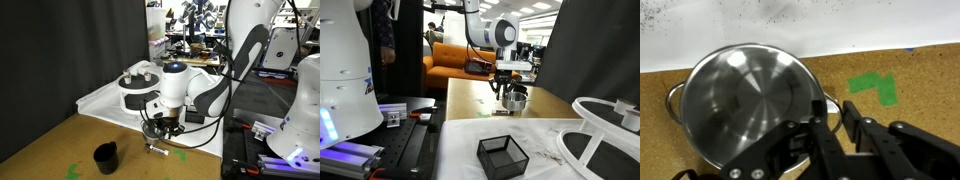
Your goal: Pick up the marker from the black cup and put it on the table, then move the silver bowl backward
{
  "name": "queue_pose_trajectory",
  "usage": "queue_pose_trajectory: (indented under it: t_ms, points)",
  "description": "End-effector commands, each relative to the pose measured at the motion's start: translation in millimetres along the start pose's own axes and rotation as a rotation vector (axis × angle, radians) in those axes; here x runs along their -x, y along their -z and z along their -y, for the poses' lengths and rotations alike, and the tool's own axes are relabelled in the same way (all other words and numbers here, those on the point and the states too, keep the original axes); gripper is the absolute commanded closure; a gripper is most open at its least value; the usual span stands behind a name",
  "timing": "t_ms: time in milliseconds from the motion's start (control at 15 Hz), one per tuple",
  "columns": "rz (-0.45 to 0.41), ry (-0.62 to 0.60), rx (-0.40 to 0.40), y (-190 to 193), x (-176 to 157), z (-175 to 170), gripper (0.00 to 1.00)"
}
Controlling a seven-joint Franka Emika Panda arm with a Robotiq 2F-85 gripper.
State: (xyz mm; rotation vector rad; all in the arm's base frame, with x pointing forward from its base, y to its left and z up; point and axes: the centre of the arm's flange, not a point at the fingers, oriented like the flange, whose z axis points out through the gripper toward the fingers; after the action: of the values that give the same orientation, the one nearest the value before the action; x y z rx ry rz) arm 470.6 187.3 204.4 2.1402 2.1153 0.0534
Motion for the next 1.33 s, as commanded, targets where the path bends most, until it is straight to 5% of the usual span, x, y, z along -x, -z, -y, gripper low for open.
queue_pose_trajectory:
  t_ms: [0, 733, 1267]
  points:
    - [0.018, -0.01, 0.051, 28.3, -1.8, 24.9, 0.94]
    - [0.062, 0.301, 0.063, 19.3, -31.9, 106.4, 0.94]
    - [-0.047, 0.655, 0.044, -9.3, -46.6, 97.8, 0.94]
